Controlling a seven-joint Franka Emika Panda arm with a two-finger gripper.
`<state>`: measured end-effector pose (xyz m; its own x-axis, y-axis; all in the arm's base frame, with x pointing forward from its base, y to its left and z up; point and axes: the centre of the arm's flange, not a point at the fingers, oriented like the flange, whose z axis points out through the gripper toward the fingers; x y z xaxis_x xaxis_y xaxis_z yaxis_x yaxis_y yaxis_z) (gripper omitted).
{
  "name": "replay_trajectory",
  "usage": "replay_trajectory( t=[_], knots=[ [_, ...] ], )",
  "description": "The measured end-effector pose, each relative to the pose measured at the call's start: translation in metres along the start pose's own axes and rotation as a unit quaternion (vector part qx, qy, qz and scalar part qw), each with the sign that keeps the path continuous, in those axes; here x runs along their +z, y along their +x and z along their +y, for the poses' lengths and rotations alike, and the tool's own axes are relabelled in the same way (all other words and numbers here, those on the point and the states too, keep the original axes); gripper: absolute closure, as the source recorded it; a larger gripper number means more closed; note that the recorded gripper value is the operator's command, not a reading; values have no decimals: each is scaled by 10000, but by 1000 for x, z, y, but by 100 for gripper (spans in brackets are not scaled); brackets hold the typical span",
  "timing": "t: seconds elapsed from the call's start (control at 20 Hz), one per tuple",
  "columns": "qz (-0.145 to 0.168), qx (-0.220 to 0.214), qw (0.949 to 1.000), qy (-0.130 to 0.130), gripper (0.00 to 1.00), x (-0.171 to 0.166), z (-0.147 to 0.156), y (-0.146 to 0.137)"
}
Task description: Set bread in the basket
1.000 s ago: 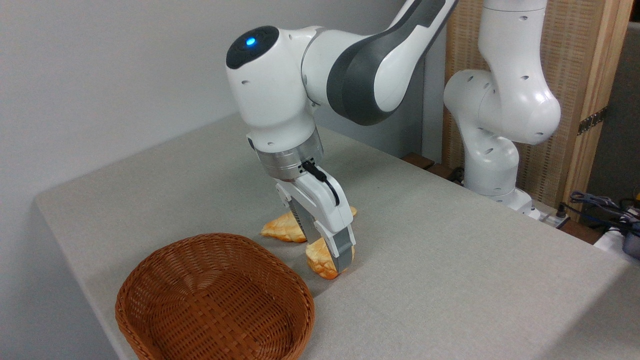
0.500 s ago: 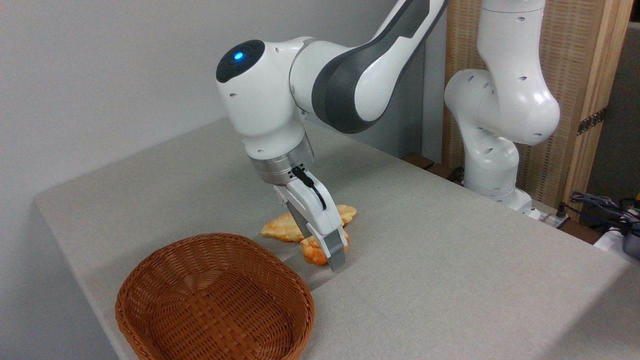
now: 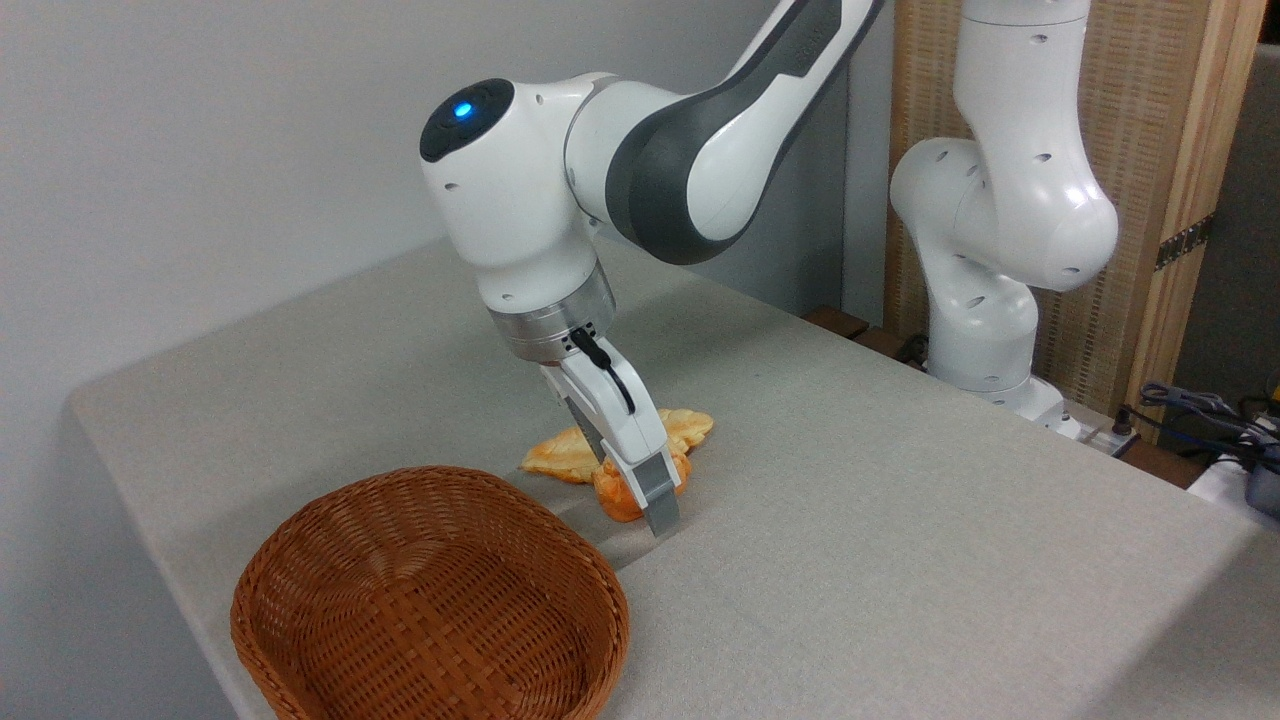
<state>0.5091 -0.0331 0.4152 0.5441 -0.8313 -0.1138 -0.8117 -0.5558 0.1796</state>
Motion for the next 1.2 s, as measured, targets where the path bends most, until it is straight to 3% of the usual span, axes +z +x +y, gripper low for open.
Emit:
replay_trajectory(
  t=[0.6, 1.1, 1.2],
  knots=[
    [61, 16, 10000, 77, 63, -9, 1, 2],
    [962, -84, 9941, 505, 63, -98, 0, 6],
    [1212, -118, 9899, 726, 56, -109, -5, 9]
  ],
)
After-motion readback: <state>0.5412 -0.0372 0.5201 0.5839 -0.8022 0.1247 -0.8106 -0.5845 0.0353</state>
